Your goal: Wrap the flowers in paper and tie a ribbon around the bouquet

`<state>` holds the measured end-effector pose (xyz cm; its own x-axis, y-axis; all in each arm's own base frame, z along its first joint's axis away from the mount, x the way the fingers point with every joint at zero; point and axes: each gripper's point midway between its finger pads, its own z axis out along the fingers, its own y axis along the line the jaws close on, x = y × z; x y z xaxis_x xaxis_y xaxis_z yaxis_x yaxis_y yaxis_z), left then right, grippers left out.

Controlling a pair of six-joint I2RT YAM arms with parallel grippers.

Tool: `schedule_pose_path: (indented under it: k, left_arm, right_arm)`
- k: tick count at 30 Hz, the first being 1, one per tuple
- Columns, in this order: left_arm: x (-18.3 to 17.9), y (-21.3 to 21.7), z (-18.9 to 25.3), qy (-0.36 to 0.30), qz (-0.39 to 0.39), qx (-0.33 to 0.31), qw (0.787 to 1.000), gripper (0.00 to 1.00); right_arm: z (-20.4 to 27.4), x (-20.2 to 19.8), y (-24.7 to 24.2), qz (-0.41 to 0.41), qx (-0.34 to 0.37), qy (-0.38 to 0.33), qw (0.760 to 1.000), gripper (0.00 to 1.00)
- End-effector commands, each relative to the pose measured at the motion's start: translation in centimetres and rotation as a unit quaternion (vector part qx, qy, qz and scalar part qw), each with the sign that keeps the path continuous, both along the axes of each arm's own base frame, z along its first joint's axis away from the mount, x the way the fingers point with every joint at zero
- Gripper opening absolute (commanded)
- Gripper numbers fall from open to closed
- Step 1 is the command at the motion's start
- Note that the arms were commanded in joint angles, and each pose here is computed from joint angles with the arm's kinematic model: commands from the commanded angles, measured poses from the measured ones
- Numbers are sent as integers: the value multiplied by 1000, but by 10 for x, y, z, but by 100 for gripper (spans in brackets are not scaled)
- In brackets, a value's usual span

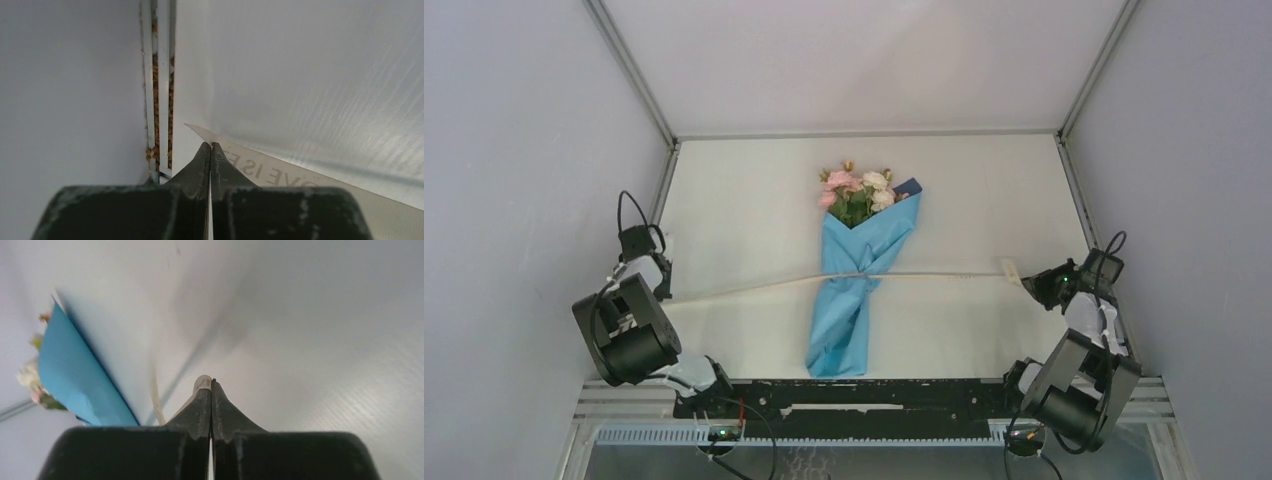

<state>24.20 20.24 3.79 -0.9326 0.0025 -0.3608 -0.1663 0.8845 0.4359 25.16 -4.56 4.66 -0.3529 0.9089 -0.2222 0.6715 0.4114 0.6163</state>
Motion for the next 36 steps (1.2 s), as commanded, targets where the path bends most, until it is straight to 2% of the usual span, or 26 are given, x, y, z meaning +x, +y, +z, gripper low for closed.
schedule_pose_path:
  k: [1,6,11,17,32,34,36]
  left_arm:
    - [6,42,22,1,-15,94,995,0]
    - [19,62,44,-15,-12,120,993,0]
    - [19,73,47,-11,-12,126,992,0]
    - [12,96,50,-11,11,138,990,0]
    - [0,106,38,-1,22,141,990,0]
    - [0,99,37,-3,16,126,992,0]
    - [-1,64,34,0,-13,60,998,0]
  right_arm:
    - [16,11,-63,-77,-60,-34,995,0]
    - [18,-1,-107,-158,-65,-43,984,0]
    - [16,-11,-120,-179,-92,-24,979,0]
    - [13,-20,-133,-211,-80,-21,974,0]
    - [13,-29,-145,-240,-75,-26,968,0]
    - [13,-25,-141,-229,-71,-32,970,0]
    - [19,-12,-126,-183,-89,-33,979,0]
